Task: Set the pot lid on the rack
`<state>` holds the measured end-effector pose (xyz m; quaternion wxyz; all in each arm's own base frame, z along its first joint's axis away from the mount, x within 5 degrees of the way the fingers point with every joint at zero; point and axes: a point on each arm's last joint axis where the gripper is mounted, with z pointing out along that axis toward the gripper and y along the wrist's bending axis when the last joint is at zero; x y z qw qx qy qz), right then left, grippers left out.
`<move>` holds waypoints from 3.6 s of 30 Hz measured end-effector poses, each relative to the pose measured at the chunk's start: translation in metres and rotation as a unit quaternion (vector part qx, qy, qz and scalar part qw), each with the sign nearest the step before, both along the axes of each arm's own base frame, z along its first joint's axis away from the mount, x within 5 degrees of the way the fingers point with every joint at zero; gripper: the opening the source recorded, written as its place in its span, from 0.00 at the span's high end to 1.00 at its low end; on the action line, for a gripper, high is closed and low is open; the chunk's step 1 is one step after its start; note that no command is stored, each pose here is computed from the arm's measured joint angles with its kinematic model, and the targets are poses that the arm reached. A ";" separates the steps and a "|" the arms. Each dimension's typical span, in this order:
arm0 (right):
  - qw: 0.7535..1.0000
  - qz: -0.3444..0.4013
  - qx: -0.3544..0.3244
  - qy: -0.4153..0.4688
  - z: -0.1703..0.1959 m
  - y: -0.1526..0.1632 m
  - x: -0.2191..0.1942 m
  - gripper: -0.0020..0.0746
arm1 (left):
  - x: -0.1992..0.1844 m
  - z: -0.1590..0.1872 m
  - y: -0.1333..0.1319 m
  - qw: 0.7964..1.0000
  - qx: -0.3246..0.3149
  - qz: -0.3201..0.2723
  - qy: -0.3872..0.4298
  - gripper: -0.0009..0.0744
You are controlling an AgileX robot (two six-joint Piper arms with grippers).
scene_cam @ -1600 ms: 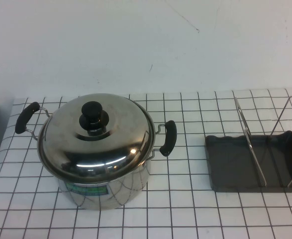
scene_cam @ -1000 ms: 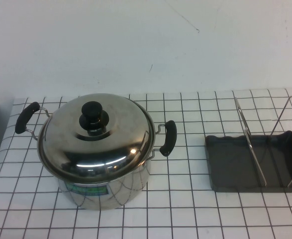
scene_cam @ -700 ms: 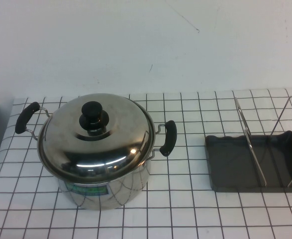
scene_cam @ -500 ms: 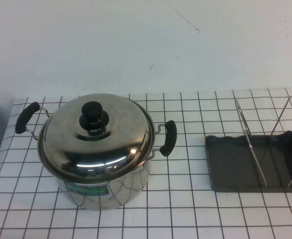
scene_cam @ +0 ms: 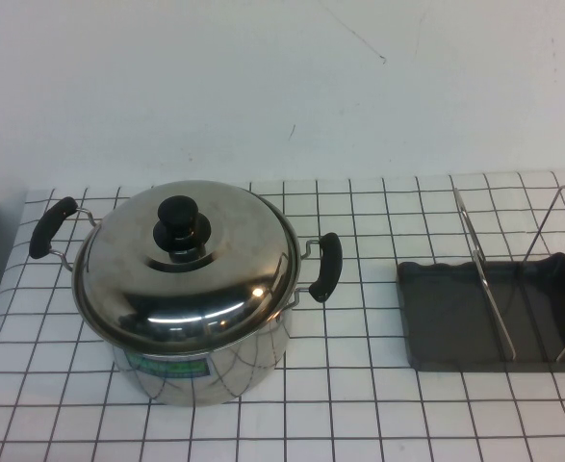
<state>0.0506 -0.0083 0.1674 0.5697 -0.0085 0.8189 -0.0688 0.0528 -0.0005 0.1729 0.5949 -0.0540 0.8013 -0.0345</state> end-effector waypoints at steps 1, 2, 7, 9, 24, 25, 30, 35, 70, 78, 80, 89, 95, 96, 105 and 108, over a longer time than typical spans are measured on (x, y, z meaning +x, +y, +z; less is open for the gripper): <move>1.000 0.000 0.000 0.000 0.000 0.000 0.000 0.77 | 0.000 0.000 0.000 1.000 0.000 0.000 0.000 0.99; 1.000 0.000 0.000 0.000 0.000 0.000 0.000 0.77 | 0.000 0.000 0.000 1.000 0.000 0.000 0.000 0.99; 1.000 -0.001 -0.012 0.000 0.000 -0.001 0.000 0.77 | 0.000 0.000 0.000 1.000 0.003 0.000 0.000 0.99; 1.000 -0.001 -0.013 0.000 0.000 -0.001 0.000 0.77 | 0.000 0.000 0.000 1.000 0.004 0.000 0.000 0.99; 1.000 -0.001 -0.014 0.000 0.000 -0.001 0.000 0.77 | 0.000 0.000 0.000 1.000 0.007 0.000 0.000 0.99; 1.000 -0.001 -0.014 0.000 0.000 -0.001 0.000 0.77 | 0.000 0.000 0.000 1.000 0.007 0.000 0.000 0.99; 1.000 -0.001 -0.015 0.000 0.000 -0.001 0.000 0.77 | 0.000 0.000 0.000 1.000 0.007 0.000 0.000 0.99; 1.000 -0.001 -0.015 0.000 0.000 -0.001 0.000 0.77 | 0.000 0.000 0.000 1.000 0.007 0.000 0.000 0.99; 0.814 0.161 -0.140 -0.539 0.094 0.034 -0.024 0.77 | -0.034 0.099 0.006 0.813 0.028 0.044 -0.581 0.99; 0.813 0.155 -0.126 -0.547 0.095 0.033 -0.025 0.77 | -0.038 0.102 0.005 0.797 0.036 0.041 -0.601 0.99; 0.813 0.154 -0.125 -0.548 0.095 0.033 -0.025 0.77 | -0.038 0.102 0.005 0.797 0.035 0.040 -0.601 0.99; 0.787 0.160 -0.117 -0.585 0.100 0.034 -0.031 0.77 | -0.026 0.092 0.005 0.847 0.025 0.036 -0.529 0.99; 0.774 0.163 -0.114 -0.600 0.102 0.034 -0.035 0.77 | -0.017 0.083 0.005 0.881 -0.019 0.025 -0.473 0.99; 0.774 0.163 -0.114 -0.601 0.102 0.034 -0.035 0.77 | -0.016 0.082 0.005 0.883 -0.030 0.022 -0.467 0.99; 0.798 0.132 -0.095 -0.580 0.101 0.028 -0.030 0.77 | -0.011 0.075 0.003 0.906 -0.040 0.011 -0.421 0.99; 0.818 0.116 -0.080 -0.558 0.098 0.024 -0.025 0.77 | -0.009 0.072 0.003 0.912 -0.038 0.010 -0.407 0.99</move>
